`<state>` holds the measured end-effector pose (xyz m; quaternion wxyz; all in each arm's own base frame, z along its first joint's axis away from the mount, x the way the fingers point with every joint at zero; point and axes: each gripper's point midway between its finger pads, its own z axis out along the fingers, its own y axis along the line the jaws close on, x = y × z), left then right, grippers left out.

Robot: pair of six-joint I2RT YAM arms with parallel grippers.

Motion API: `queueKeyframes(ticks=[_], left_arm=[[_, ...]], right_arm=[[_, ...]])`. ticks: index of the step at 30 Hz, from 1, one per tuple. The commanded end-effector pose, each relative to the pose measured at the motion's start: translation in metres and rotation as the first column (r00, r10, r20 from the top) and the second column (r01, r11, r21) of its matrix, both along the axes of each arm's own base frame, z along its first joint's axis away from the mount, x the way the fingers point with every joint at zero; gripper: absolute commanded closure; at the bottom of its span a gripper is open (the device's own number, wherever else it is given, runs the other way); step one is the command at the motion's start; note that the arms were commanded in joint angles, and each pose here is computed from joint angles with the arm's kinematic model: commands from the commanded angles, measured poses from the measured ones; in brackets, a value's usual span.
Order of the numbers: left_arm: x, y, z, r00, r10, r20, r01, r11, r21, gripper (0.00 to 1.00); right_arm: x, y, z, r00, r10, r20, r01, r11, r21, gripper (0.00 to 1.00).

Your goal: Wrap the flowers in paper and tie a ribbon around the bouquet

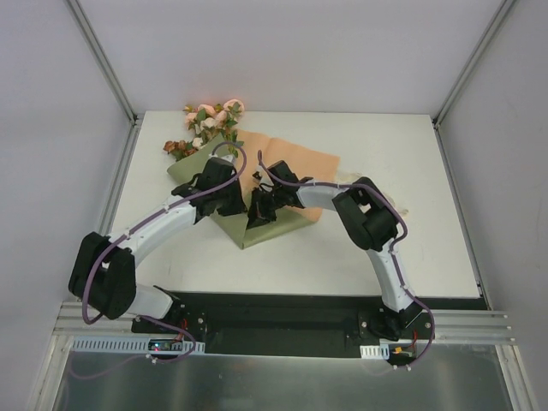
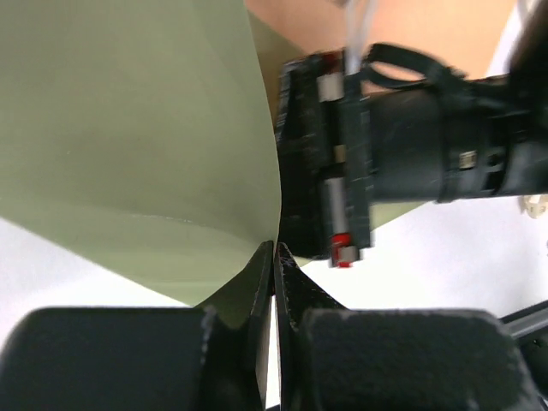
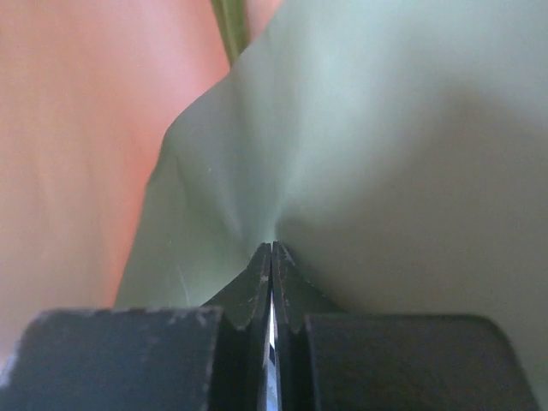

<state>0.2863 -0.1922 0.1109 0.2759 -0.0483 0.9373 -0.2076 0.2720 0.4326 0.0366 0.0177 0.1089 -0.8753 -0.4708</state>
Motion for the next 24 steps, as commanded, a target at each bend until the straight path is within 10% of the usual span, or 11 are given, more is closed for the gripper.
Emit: queueKeyframes(ticks=[1,18,24], left_arm=[[0.016,-0.043,0.013,0.989,-0.138,0.046,0.141,0.988,-0.063,1.00],[0.025,-0.050,-0.021,0.991,-0.132,0.009,0.133,0.991,-0.034,1.00],[0.026,-0.043,-0.015,0.995,-0.095,0.033,0.096,0.995,-0.024,1.00]], right_arm=[[0.006,-0.001,-0.013,1.000,-0.027,0.007,0.027,0.999,-0.031,0.99],[0.022,-0.074,0.047,0.993,-0.053,0.103,0.050,0.998,0.025,0.95],[-0.012,-0.115,0.064,0.985,0.017,0.171,-0.009,0.999,-0.047,0.73]])
